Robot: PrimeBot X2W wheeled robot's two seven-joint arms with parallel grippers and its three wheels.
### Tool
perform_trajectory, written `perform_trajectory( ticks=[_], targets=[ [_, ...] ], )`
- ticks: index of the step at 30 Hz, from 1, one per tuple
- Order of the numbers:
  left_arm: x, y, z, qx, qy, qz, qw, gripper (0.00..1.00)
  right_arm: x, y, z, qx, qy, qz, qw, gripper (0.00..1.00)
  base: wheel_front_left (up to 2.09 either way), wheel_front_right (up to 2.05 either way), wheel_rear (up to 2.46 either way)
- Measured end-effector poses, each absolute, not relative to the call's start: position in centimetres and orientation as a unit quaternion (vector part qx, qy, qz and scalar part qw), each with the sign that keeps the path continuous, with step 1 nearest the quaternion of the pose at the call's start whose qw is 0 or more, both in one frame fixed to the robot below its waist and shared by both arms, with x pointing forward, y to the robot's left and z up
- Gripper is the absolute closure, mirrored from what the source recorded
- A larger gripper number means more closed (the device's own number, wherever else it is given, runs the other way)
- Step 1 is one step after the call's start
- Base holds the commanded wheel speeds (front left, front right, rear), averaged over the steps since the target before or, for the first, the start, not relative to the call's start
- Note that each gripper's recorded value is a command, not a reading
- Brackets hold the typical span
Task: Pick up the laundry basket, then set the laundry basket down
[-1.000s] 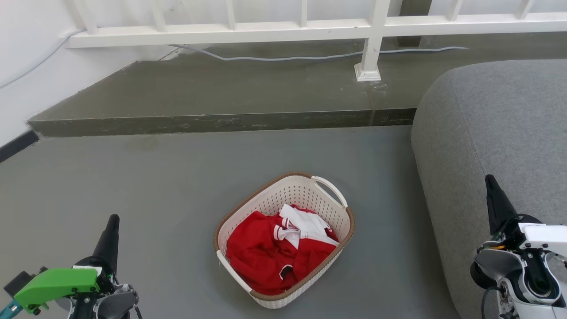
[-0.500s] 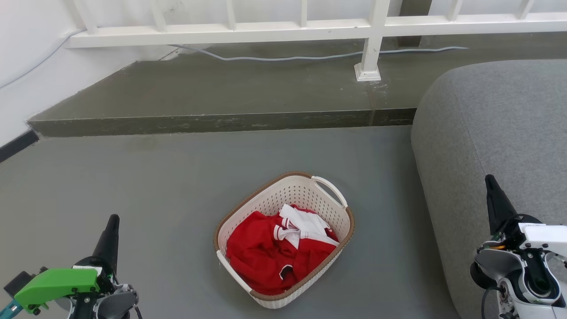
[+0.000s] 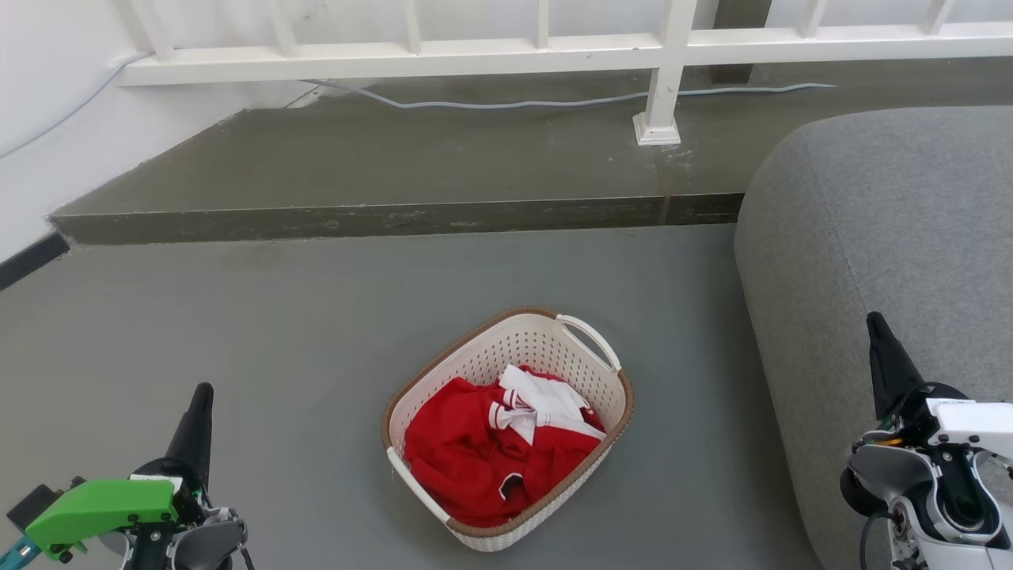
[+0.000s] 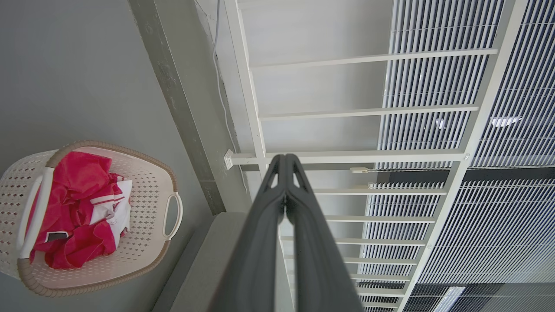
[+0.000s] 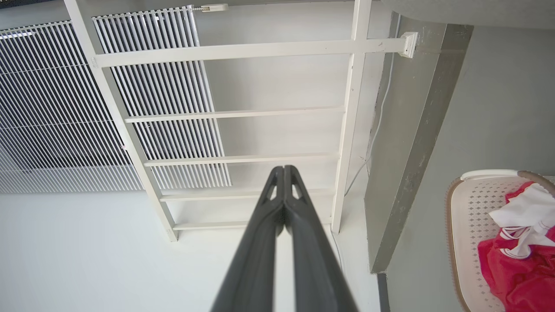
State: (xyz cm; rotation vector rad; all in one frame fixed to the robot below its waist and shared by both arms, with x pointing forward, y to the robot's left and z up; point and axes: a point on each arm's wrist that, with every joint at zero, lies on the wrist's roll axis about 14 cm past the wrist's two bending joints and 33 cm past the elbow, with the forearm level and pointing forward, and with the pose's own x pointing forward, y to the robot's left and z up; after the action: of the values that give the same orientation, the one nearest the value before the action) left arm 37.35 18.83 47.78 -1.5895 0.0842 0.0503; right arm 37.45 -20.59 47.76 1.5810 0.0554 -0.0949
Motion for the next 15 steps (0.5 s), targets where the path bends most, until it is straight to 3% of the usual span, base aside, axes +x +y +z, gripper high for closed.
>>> perform_trajectory(
  ticks=[8, 9, 10, 11, 15],
  targets=[
    [37.0, 18.7, 47.0, -0.715, 0.047, 0.031, 0.697, 1.00, 37.1, -20.5, 46.9, 0.712, 0.035, -0.053, 0.699, 1.00, 0.00, 0.00, 0.00],
    [36.6, 18.6, 46.2, -0.717, 0.055, 0.039, 0.694, 0.00, 36.7, -20.3, 46.1, 0.714, 0.042, -0.061, 0.696, 0.00, 0.00, 0.00, 0.00],
    [36.3, 18.4, 45.5, -0.719, 0.062, 0.046, 0.691, 1.00, 36.2, -20.2, 45.3, 0.716, 0.051, -0.070, 0.693, 1.00, 0.00, 0.00, 0.00],
    [35.9, 18.1, 44.9, -0.720, 0.069, 0.053, 0.688, 0.00, 35.8, -20.0, 44.6, 0.718, 0.058, -0.078, 0.690, 0.00, 0.00, 0.00, 0.00],
    [35.6, 18.1, 44.6, -0.721, 0.071, 0.058, 0.687, 0.00, 35.5, -19.8, 44.3, 0.718, 0.063, -0.081, 0.688, 0.00, 0.00, 0.00, 0.00]
  ],
)
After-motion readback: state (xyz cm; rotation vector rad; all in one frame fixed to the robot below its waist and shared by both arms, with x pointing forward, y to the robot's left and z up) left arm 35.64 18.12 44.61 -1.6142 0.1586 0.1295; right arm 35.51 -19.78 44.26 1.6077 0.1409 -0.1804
